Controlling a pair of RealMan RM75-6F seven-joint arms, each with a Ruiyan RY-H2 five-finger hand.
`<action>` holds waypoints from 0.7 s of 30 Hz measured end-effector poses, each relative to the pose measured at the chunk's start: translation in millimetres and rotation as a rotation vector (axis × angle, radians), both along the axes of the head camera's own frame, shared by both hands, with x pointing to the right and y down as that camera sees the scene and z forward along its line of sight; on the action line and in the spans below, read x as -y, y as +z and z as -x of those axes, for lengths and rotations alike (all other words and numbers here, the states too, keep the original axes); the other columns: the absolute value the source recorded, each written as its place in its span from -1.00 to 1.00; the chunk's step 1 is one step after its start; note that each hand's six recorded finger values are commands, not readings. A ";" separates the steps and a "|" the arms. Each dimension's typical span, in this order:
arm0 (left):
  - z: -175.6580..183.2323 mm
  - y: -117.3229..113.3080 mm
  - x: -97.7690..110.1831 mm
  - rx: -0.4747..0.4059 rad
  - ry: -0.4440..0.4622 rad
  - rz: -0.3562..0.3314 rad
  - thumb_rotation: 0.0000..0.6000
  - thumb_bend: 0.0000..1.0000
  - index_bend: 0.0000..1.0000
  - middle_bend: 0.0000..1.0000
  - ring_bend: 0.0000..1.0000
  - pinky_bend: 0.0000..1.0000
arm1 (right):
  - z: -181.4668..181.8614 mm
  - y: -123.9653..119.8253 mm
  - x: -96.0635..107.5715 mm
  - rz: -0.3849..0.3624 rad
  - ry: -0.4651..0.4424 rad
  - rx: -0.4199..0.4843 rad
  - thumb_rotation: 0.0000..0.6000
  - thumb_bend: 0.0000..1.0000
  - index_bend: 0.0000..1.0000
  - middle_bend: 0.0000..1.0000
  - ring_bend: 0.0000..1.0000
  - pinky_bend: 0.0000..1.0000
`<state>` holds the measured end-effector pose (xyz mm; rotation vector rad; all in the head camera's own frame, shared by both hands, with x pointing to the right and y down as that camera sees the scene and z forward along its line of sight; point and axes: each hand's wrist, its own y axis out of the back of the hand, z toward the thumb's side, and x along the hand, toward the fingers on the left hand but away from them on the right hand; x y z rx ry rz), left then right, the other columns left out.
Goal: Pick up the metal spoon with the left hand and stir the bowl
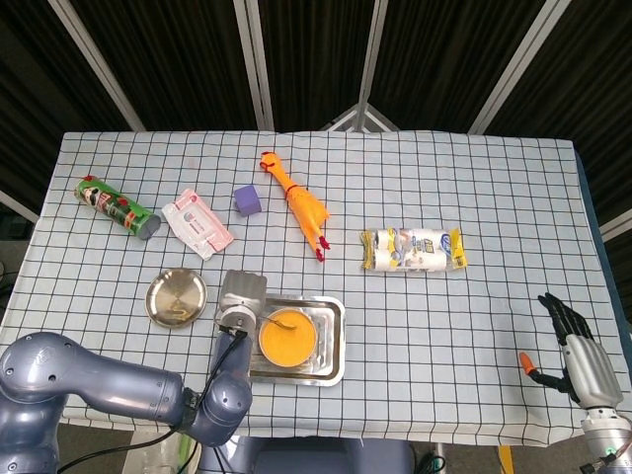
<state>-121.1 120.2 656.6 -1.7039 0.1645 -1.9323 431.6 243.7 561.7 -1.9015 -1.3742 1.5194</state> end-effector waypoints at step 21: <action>-0.6 4.6 -19.4 0.047 0.061 0.058 1.00 0.76 0.56 1.00 0.87 0.89 | 0.9 0.4 -0.7 0.009 0.005 0.009 1.00 -0.19 -1.00 -1.00 -1.00 -1.00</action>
